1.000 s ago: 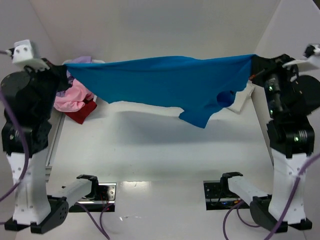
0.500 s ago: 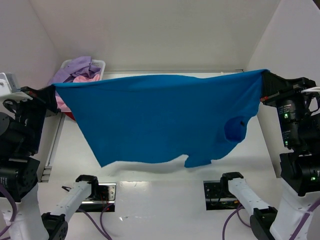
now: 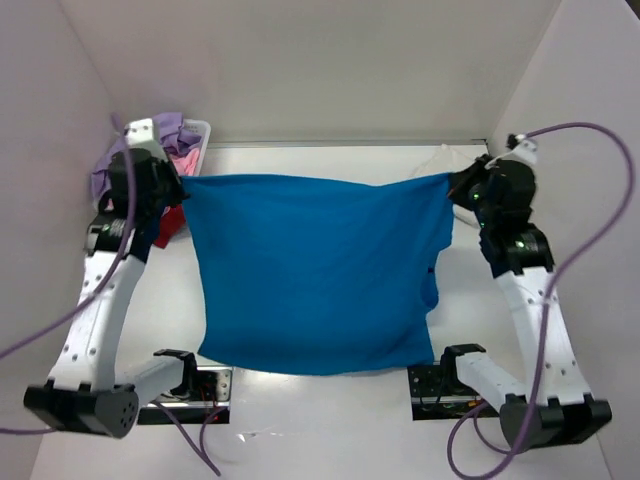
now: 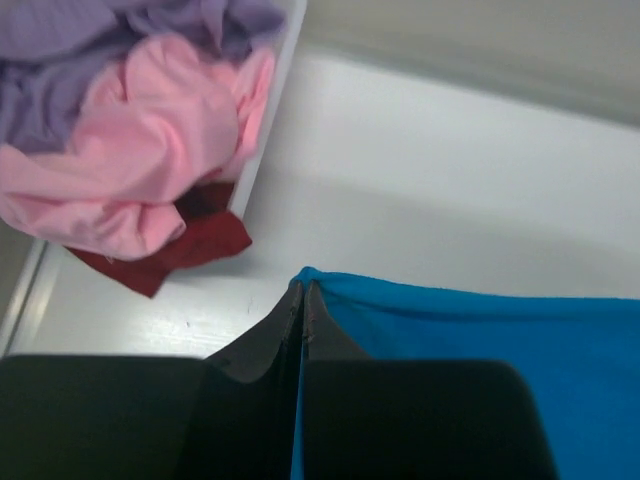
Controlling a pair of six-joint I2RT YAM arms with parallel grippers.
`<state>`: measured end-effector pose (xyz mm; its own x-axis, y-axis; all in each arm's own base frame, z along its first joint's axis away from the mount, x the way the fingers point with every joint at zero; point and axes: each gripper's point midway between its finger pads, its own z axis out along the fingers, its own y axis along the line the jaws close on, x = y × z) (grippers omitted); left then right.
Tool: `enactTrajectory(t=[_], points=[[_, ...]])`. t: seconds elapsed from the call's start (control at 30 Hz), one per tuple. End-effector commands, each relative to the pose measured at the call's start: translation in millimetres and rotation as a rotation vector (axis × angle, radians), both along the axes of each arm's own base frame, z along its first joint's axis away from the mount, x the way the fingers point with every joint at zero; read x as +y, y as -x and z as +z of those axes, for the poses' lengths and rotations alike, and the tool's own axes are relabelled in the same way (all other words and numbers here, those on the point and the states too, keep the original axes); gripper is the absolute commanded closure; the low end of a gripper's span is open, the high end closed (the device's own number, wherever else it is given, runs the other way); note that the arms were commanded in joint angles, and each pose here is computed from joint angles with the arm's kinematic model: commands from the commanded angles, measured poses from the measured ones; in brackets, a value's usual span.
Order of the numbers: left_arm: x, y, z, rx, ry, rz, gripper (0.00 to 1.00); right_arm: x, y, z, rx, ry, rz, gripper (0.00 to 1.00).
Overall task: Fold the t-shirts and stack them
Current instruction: Flatten out the tshirt
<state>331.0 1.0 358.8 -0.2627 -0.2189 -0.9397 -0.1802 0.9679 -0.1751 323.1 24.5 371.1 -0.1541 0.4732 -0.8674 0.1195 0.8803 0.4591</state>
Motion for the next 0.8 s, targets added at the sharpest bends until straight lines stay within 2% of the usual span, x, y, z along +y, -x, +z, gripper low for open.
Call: enactTrajectory(t=[0.0,0.13,0.27,0.53,0.63,0.77], points=[[3.7,-29.2,-9.7,-0.034,-0.004,0.023,1.0,-5.0,-29.3,-14.5,-0.051,-0.038,-0.045,1.0],[1.2,-64.7,-49.5,0.042,0.001,0.026,1.0,-4.5,-60.8,-67.2,0.053,-0.036,-0.058,1.0],[-0.7,-91.6,-78.4,0.098,0.005,0.03,1.0,-9.4,-83.5,-85.2,0.068,-0.033,-0.079,1.0],[-6.1,-148.0,-98.9,0.141,0.007,0.018,1.0,-13.1,-120.3,-88.0,0.061,-0.015,-0.086,1.0],[-6.2,-155.7,-102.2,0.144,-0.002,0.015,1.0,-12.9,-135.0,-89.7,0.061,-0.006,-0.084,1.0],[-4.5,-160.9,-94.1,0.122,-0.012,0.02,1.0,-10.7,-152.3,-64.2,0.007,-0.003,-0.071,1.0]])
